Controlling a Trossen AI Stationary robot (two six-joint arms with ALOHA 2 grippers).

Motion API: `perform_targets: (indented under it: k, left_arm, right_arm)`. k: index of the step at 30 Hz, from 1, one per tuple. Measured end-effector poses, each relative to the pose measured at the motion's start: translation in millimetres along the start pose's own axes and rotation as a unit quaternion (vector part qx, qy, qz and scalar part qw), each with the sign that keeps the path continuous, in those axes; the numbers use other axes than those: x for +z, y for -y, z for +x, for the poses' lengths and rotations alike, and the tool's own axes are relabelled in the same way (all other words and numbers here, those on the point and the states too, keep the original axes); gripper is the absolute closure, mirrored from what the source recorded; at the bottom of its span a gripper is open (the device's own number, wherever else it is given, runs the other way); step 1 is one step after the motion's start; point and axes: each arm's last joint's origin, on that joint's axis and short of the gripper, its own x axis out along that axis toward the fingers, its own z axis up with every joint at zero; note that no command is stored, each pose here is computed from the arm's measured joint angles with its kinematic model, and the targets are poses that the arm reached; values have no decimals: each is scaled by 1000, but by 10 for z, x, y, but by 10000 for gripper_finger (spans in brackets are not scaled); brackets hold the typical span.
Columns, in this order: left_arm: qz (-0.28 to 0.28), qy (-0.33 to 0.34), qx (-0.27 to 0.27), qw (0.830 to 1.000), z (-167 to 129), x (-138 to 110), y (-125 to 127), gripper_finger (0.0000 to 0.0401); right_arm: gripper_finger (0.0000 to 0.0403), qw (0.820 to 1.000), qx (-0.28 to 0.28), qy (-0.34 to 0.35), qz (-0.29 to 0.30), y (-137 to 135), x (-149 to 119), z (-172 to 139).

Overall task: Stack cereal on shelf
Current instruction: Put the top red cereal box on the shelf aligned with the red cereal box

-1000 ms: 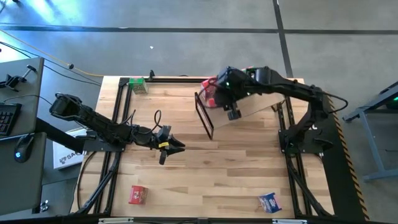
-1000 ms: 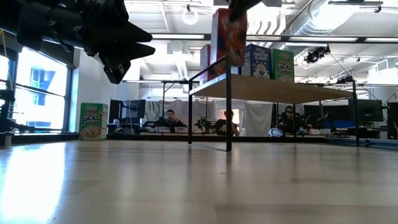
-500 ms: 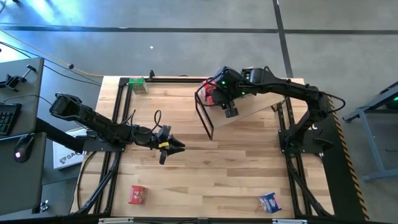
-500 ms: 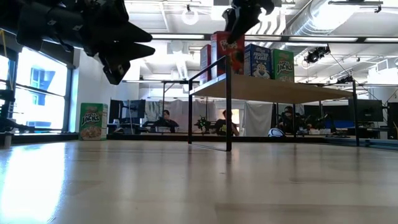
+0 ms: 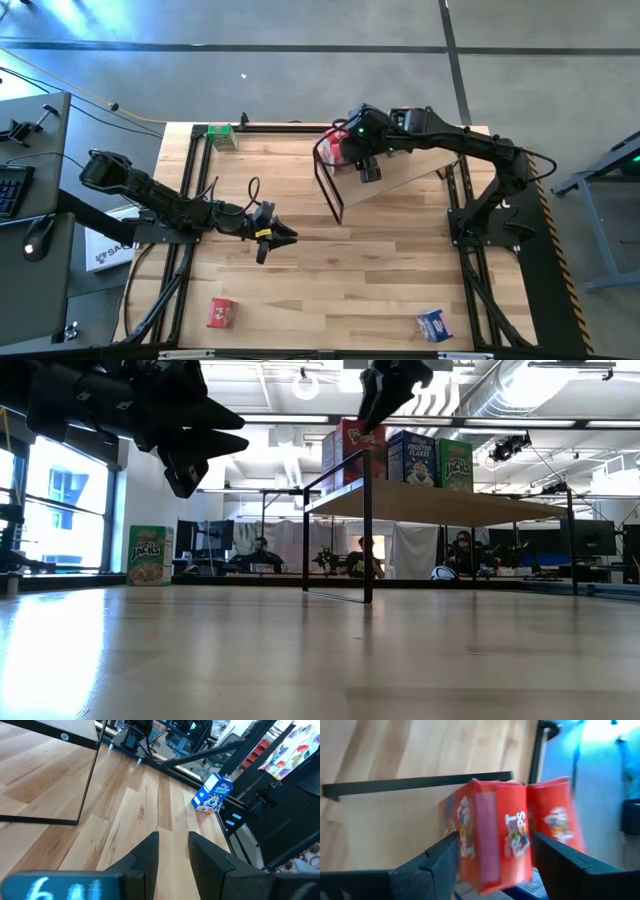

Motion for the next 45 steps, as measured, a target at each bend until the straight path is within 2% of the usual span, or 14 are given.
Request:
perform_targets:
  k: [4, 7, 12, 16, 20, 24, 31, 36, 45]
  left_arm:
    - [3, -1, 0, 1000, 0, -2, -1, 307]
    - [5, -3, 1, 1000, 0, -5, -2, 307]
    - [6, -4, 2, 1000, 0, -8, -4, 307]
    - [22, -3, 2, 1000, 1, -5, -8, 311]
    - [30, -1, 8, 1000, 4, 8, -32, 320]
    - [32, 0, 13, 999, 6, 18, -55, 330]
    - [33, -11, 21, 999, 7, -1, -76, 343]
    - [33, -11, 21, 999, 7, 0, -75, 348]
    - [33, -11, 21, 999, 7, -1, -75, 348]
  right_arm:
    - [181, 999, -32, 22, 0, 44, 80, -222]
    - [181, 999, -33, 36, 14, 23, 136, -404]
    - [214, 995, 26, 44, 85, -139, 171, -520]
    - [280, 992, 56, 31, 109, -346, 214, -356]
    - [350, 992, 22, 13, 124, -534, 233, -73]
    - [395, 992, -9, 1, 125, -664, 178, 218]
    - [392, 987, -22, -24, 157, -679, 4, 501]
    - [391, 981, -69, -38, 175, -605, -33, 519]
    - [391, 979, -79, -41, 181, -577, -48, 522]
